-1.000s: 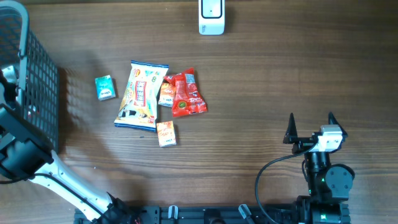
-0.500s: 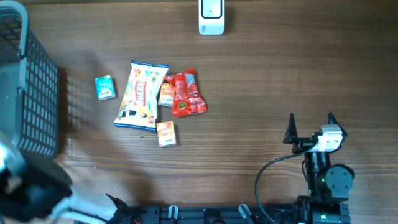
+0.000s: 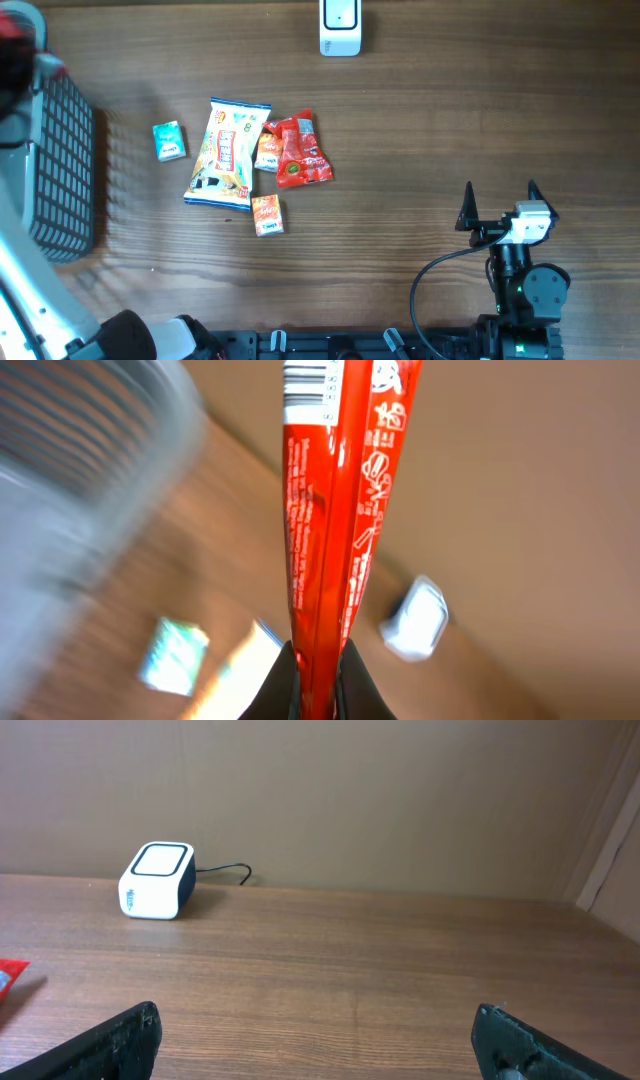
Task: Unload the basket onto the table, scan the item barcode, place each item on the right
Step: 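Lift the long red wrapper out and drop it beside the teal box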
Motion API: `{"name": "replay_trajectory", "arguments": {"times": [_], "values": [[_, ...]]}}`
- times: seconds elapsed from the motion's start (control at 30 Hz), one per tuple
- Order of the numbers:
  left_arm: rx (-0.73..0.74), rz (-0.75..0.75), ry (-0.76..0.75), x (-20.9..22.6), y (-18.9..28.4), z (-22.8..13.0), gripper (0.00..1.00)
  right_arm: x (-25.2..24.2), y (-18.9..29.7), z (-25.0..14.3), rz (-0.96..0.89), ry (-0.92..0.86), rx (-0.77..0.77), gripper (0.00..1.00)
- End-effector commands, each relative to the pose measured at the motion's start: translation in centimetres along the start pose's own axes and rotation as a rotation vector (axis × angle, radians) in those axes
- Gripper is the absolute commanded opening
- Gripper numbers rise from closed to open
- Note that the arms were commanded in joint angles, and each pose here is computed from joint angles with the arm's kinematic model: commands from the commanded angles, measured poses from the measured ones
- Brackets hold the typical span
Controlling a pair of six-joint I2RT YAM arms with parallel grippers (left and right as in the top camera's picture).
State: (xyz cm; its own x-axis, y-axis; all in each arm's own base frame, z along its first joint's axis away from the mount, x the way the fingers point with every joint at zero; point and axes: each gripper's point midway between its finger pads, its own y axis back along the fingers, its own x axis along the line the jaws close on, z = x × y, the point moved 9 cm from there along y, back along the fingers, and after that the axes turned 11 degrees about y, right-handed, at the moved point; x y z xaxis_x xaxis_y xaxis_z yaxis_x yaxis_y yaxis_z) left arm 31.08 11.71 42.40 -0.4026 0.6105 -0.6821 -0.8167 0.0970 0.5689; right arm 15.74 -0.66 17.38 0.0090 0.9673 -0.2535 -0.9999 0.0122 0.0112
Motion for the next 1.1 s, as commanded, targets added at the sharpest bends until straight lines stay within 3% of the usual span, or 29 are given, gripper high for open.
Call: {"name": "replay_trajectory", "arguments": {"times": [0.0, 0.23, 0.43, 0.5, 0.57, 0.7, 0.87, 0.97, 1.07], "values": [[0.281, -0.013, -0.136, -1.8, -5.8, -6.2, 0.04, -0.2, 0.0, 0.0, -0.015, -0.014, 0.000, 1.00], [0.455, 0.315, -0.289, 0.0, -14.0, -14.4, 0.04, -0.2, 0.0, 0.0, -0.015, -0.014, 0.000, 1.00], [0.361, 0.608, -0.330, 3.5, -17.5, -14.3, 0.04, -0.2, 0.0, 0.0, -0.015, -0.014, 0.000, 1.00], [0.357, 0.645, -0.321, 4.4, -18.2, -13.9, 0.06, -0.2, 0.0, 0.0, -0.015, -0.014, 0.000, 1.00], [0.376, 0.657, -0.308, 5.1, -18.6, -13.9, 0.22, -0.2, 0.0, 0.0, -0.015, -0.014, 0.000, 1.00], [0.440, 0.666, -0.289, 5.8, -19.1, -14.6, 0.34, -0.2, 0.0, 0.0, -0.015, -0.015, 0.000, 1.00], [0.498, 0.615, -0.256, 5.5, -19.1, -15.2, 0.33, -0.2, 0.0, 0.0, -0.015, -0.014, 0.000, 1.00], [0.502, 0.610, -0.254, 5.3, -18.7, -15.2, 0.11, -0.2, 0.0, 0.0, -0.015, -0.014, 0.000, 1.00], [0.489, 0.600, -0.253, 4.5, -17.3, -14.6, 0.05, -0.2, 0.0, 0.0, -0.015, -0.014, 0.000, 1.00]]}}
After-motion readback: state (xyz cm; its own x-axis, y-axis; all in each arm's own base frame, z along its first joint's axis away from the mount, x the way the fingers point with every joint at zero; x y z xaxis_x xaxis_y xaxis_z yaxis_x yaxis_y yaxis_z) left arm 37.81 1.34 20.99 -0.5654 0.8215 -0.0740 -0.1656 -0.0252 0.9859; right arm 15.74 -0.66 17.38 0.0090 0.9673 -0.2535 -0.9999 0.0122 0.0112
